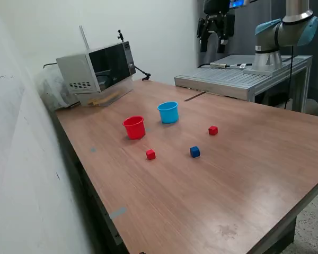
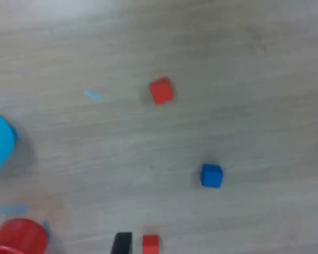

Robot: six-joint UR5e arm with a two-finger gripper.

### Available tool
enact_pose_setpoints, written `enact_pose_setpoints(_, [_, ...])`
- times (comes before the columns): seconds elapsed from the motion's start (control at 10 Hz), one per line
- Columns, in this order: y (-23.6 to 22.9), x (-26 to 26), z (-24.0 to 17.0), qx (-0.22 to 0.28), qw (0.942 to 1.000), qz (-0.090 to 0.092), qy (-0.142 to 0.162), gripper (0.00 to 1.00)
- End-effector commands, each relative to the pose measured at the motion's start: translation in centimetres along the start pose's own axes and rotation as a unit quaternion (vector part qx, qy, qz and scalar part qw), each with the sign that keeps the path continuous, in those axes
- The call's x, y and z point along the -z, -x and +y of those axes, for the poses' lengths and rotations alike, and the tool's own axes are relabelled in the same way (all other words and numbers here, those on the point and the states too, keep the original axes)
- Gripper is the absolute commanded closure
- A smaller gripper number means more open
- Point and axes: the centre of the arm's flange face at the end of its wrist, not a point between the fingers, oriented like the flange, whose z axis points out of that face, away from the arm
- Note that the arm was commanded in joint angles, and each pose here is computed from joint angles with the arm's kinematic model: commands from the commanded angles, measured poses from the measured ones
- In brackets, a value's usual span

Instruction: Place red objects in the red bin, and blue objects in the blue bin.

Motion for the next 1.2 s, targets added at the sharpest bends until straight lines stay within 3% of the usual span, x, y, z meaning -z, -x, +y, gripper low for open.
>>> enact_pose_setpoints(0.0, [-3.1, -3.5, 3.3, -0.013, 0.9999, 0.006, -0.009, 0.0])
enact_pose_setpoints(0.3, [-6.3, -12.5, 6.4, -0.008, 0.9995, 0.008, -0.029, 0.0])
enact_pose_setpoints(0.6, [-7.4, -21.7, 7.2, -0.022, 0.9979, -0.004, -0.061, 0.0])
enact_pose_setpoints(1.1, [-7.5, -28.3, 7.8, -0.025, 0.9968, -0.012, -0.076, 0.0])
